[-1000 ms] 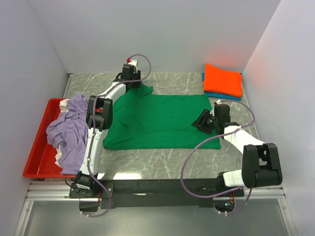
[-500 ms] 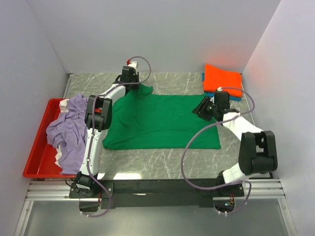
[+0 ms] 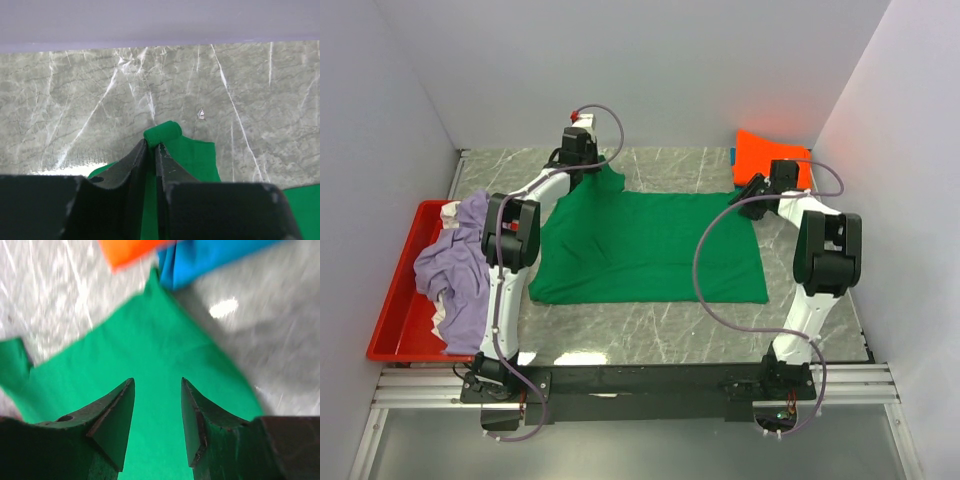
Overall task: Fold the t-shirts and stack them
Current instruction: Fold the tshirt
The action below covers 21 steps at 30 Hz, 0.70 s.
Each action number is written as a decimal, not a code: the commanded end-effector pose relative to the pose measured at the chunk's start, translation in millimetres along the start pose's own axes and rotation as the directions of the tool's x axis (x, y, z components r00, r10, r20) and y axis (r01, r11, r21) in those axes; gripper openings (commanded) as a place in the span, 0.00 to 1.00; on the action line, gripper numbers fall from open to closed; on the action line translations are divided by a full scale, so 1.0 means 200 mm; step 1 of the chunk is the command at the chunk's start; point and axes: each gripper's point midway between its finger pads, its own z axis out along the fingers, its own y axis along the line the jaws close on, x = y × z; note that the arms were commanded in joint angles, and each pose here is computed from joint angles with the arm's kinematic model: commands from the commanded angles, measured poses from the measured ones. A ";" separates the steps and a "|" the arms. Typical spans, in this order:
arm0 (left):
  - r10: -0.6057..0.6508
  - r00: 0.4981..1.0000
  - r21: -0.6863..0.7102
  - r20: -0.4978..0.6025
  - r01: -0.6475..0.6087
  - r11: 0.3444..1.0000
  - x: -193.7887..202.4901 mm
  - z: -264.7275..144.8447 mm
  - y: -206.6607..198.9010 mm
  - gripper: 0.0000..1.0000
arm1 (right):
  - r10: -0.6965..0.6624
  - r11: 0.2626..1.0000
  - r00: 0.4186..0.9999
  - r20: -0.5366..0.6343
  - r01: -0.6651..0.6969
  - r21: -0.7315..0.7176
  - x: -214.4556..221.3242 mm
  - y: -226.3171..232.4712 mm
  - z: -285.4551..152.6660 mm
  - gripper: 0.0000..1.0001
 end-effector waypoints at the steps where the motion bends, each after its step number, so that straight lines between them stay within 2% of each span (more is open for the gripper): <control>1: -0.025 0.992 0.048 0.123 0.019 0.999 -0.25 -0.11 -0.10 0.16 | -0.034 0.999 0.997 0.073 0.031 0.045 -0.18 0.01 0.02 0.49; 7: -0.034 0.992 0.070 0.125 0.025 0.997 -0.25 -0.14 -0.13 0.16 | -0.074 0.991 0.994 0.080 0.064 0.118 -0.27 -0.05 0.12 0.47; 12: -0.032 0.992 0.077 0.118 0.023 0.997 -0.23 -0.15 -0.13 0.15 | -0.116 0.986 0.987 0.112 0.101 0.132 -0.38 -0.01 0.12 0.46; 21: -0.033 0.993 0.101 0.113 0.021 0.995 -0.24 -0.15 -0.15 0.15 | -0.217 0.963 0.976 0.032 0.209 0.169 -0.41 0.04 0.21 0.45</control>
